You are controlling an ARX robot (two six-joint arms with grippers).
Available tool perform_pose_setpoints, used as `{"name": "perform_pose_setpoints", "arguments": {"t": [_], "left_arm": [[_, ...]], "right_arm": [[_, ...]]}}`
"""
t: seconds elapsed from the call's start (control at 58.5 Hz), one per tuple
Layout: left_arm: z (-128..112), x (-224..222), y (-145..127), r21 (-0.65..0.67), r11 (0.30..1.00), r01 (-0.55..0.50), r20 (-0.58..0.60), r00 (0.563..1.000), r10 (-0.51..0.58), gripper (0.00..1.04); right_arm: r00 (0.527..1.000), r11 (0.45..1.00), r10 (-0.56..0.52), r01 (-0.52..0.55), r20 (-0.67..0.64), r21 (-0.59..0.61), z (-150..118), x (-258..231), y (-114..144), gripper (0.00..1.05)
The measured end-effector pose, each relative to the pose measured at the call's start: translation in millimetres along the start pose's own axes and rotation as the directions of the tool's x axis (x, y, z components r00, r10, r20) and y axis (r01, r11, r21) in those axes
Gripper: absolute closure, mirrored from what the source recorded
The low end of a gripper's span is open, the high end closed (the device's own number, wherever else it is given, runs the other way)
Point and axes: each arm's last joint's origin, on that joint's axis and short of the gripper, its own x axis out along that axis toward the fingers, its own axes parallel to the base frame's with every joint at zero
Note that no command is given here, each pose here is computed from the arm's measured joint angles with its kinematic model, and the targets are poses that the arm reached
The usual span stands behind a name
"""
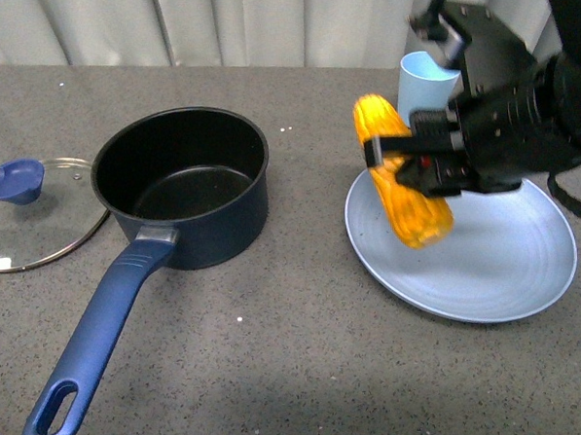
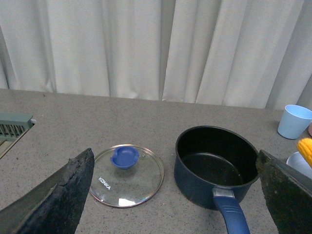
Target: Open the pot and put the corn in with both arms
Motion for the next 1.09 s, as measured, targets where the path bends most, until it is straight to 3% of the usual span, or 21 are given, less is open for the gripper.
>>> {"name": "perform_pose_setpoints", "arguments": {"t": [0.239,0.53,1.095], "left_arm": [[0,0,0,0.0,1.0,0.0,0.0,1.0,0.0,0.07],[0,0,0,0.0,1.0,0.0,0.0,1.0,0.0,0.07],[0,0,0,0.0,1.0,0.0,0.0,1.0,0.0,0.07]], "right_arm": [[0.991,0.987,0.132,-0.128,0.031,-0.1,29,-5,51,0.96],[0.979,0.977,0.202,-0.201,0.003,-0.077,51,27,100,0.97],[0.984,0.984,0.176,-0.176,-0.027,0.01,71,81,121,0.97]]}}
